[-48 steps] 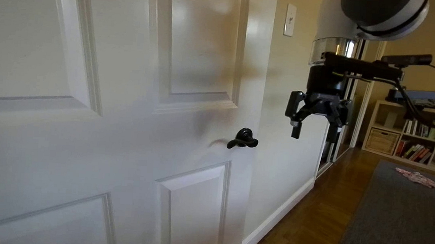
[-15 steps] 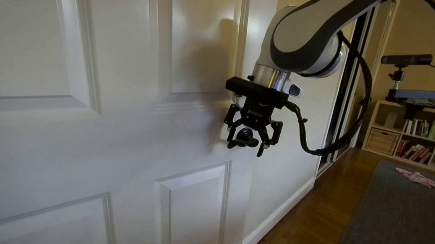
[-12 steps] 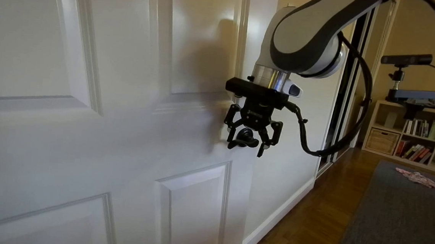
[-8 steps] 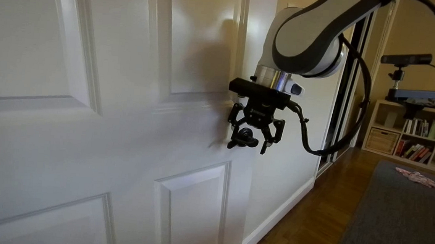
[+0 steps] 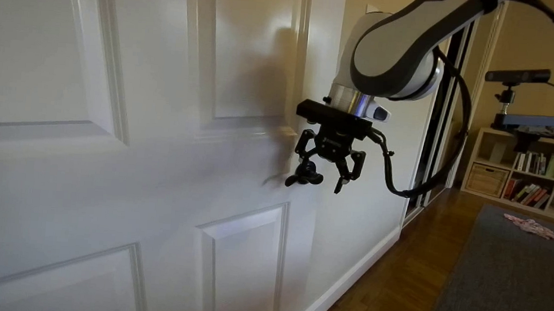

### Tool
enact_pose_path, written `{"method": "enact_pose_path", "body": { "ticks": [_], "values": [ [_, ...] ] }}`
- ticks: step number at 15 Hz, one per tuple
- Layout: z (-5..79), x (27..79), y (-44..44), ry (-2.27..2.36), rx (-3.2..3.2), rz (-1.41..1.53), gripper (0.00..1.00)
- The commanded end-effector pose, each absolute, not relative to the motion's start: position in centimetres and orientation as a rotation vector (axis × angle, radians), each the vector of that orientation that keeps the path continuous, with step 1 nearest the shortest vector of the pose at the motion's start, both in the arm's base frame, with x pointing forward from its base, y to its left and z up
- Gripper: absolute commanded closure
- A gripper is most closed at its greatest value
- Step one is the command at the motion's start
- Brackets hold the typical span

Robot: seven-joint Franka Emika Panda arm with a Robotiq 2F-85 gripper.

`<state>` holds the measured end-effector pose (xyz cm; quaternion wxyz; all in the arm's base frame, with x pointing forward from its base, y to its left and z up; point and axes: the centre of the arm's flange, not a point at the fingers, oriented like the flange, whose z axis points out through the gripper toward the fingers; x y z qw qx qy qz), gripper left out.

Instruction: Open the door

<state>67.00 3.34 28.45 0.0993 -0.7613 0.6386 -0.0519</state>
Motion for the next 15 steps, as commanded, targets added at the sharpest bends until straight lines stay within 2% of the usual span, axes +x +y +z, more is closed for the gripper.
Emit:
{"method": "enact_pose_path", "body": {
  "ticks": [1, 15],
  "values": [
    [27.5, 65.1, 4.0, 1.903, -2.228, -0.159, 0.0],
    [26.7, 61.3, 6.4, 1.79, -2.289, -0.184, 0.0]
  ]
}}
